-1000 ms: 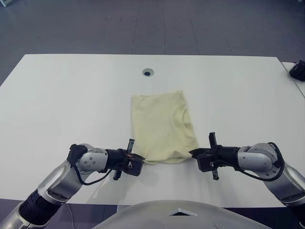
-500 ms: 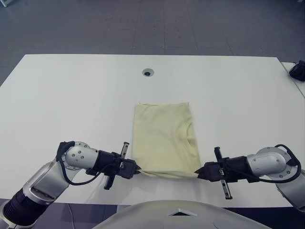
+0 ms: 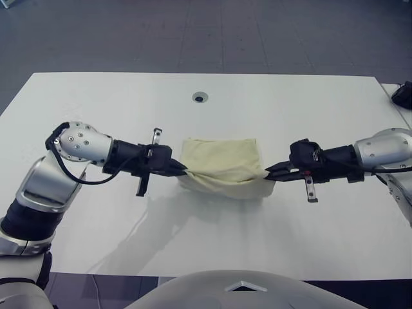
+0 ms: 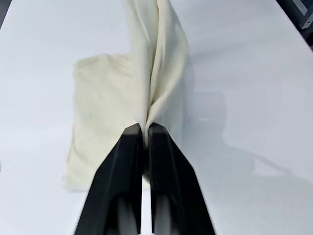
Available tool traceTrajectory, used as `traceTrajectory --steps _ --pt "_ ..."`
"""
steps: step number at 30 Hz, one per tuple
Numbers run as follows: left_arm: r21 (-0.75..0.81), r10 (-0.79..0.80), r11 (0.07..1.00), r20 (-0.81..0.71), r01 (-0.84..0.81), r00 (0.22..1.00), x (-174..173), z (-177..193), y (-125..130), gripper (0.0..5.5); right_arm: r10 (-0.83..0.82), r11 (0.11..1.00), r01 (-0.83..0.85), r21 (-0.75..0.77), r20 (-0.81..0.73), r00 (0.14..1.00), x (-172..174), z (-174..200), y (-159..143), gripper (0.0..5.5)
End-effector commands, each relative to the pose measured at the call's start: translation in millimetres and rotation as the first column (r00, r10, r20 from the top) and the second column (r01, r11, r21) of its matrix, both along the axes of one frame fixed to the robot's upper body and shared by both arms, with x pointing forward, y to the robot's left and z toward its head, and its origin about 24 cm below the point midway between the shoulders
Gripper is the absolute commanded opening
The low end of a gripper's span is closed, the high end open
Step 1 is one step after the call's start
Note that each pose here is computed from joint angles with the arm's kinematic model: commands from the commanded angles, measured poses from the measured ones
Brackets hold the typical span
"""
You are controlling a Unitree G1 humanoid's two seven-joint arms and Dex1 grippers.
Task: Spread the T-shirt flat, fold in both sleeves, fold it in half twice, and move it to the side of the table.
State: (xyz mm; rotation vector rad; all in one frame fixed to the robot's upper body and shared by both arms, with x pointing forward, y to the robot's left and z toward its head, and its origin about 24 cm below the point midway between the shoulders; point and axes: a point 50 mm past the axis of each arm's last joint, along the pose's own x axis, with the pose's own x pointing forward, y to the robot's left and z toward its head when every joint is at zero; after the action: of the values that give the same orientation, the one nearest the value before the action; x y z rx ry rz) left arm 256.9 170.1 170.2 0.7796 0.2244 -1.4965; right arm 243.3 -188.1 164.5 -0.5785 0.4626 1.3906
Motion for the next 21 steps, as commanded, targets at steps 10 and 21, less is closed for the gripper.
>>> traceTrajectory --steps 10,21 --pt "0.013 0.056 0.998 0.045 -0.057 0.997 69.7 -3.6 -10.4 0.0 -0.086 0.996 0.086 0.014 -0.007 0.996 77.2 -12.2 -0.2 0.01" --pt "0.075 0.178 0.98 0.072 -0.184 0.981 106.1 -37.6 -16.2 0.0 -0.177 0.984 0.176 -0.012 -0.056 0.983 105.5 -46.1 1.5 0.01"
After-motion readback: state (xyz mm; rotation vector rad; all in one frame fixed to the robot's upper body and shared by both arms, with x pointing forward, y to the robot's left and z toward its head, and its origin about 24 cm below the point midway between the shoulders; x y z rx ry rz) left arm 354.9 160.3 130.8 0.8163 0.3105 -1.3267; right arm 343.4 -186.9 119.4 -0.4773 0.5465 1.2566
